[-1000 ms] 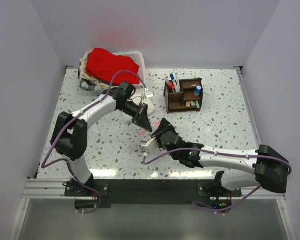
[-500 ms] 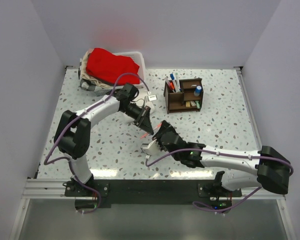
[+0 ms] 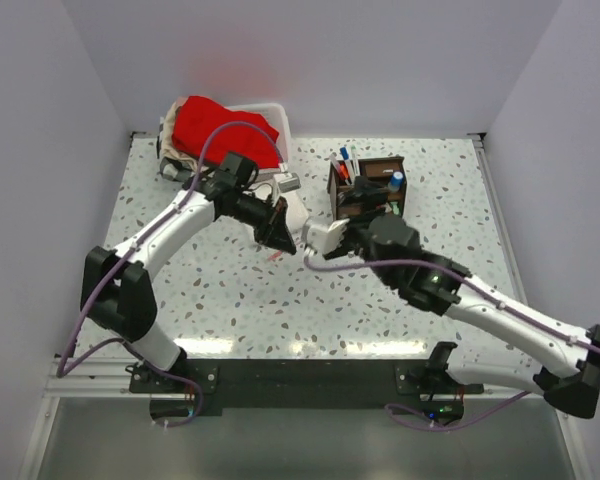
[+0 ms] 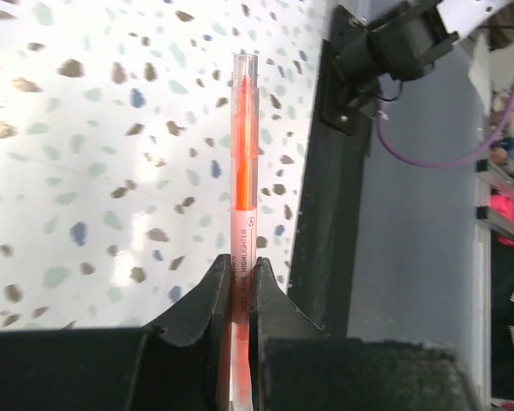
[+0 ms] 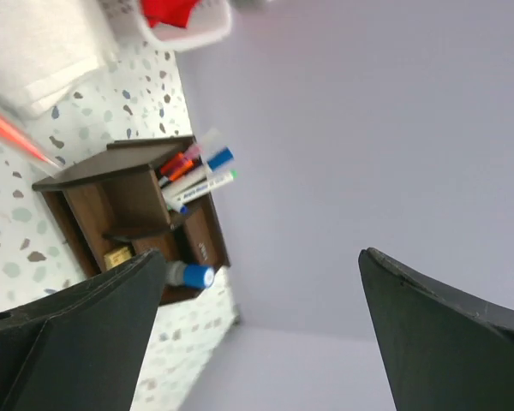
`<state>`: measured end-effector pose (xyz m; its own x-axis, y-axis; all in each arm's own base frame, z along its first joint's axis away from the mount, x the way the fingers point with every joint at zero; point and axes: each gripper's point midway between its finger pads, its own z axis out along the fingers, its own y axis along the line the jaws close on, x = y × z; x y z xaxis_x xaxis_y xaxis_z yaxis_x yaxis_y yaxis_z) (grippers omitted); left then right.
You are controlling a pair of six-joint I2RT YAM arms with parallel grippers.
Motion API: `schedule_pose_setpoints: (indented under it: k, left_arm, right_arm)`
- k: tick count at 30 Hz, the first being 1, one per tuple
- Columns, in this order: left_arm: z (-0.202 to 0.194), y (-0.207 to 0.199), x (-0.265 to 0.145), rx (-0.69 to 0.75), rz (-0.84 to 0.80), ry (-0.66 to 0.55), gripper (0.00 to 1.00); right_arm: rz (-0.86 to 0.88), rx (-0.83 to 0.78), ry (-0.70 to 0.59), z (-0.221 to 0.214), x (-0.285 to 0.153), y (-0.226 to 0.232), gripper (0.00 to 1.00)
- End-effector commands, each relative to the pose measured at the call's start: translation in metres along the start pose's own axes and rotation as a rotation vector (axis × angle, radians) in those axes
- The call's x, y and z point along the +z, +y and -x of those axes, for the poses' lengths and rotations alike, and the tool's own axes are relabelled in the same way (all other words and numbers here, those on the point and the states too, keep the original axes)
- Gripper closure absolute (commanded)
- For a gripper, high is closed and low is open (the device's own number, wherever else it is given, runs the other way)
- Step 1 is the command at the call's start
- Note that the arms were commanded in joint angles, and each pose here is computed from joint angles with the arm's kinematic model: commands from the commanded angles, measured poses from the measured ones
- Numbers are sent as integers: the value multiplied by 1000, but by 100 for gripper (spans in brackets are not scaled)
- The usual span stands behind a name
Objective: Sort the stationery into containers
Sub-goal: Close the pen cap on the pen.
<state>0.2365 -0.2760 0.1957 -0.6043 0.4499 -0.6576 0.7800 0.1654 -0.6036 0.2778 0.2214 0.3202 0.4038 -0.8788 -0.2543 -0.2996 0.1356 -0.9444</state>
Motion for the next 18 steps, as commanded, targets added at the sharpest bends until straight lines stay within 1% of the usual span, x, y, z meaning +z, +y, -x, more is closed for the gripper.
schedule_pose_setpoints:
  k: [1,2,3,4,5,6,7,8,9,10,11,12,13,14,15,16,17,18]
  left_arm:
    - [42,15,-35,130,172,-161,100]
    - [46,17,-39,136,187,-189,100]
    - [63,18,-44,197,204,-247,100]
    - [72,13,-52,200,216,-292,100]
    - [74,13,-53,206,222,-319,100]
    - [96,11,-61,292,230,-403,100]
    - [102,0,-68,252,197,-458,100]
    - [100,2,-67,227,180,-489,100]
    - [125,-8,-79,346,167,-593,100]
    - [127,-20,-82,272,85,-629,100]
    - [127,-21,-82,257,50,-656,100]
    - [141,-31,-89,333,20,-713,100]
    - [139,-22,-83,223,-29,-696,100]
    - [151,-25,-88,240,-39,-692,100]
    - [155,-24,-88,241,-57,-688,100]
    - [155,-20,-84,209,-91,-666,100]
    - [163,-24,-87,234,-101,-671,100]
    - [168,-26,-89,244,-109,-676,100]
  right_arm:
    - [18,592,72,-29,-16,-31,1]
    - [28,681,77,-37,-12,-34,1]
    - [30,751,80,-37,-9,-38,1]
    - [29,892,77,-34,-7,-38,1]
    - [24,975,80,-38,-5,-42,1]
    - [72,1053,23,-24,-6,-47,1]
    - [108,1196,20,-16,-1,-44,1]
    - [127,1265,15,-15,3,-47,1]
    - [192,1343,-53,4,1,-57,2]
    - [214,1442,-55,7,9,-58,3]
    - [245,1485,-88,14,12,-63,4]
    - [298,1518,-186,31,13,-77,5]
    - [307,1614,-203,28,18,-87,6]
    - [327,1671,-207,27,31,-88,7]
    - [318,1715,-270,29,37,-102,7]
    - [368,1799,-294,28,40,-106,7]
    - [395,1822,-305,28,49,-103,8]
    - [407,1826,-351,30,55,-107,8]
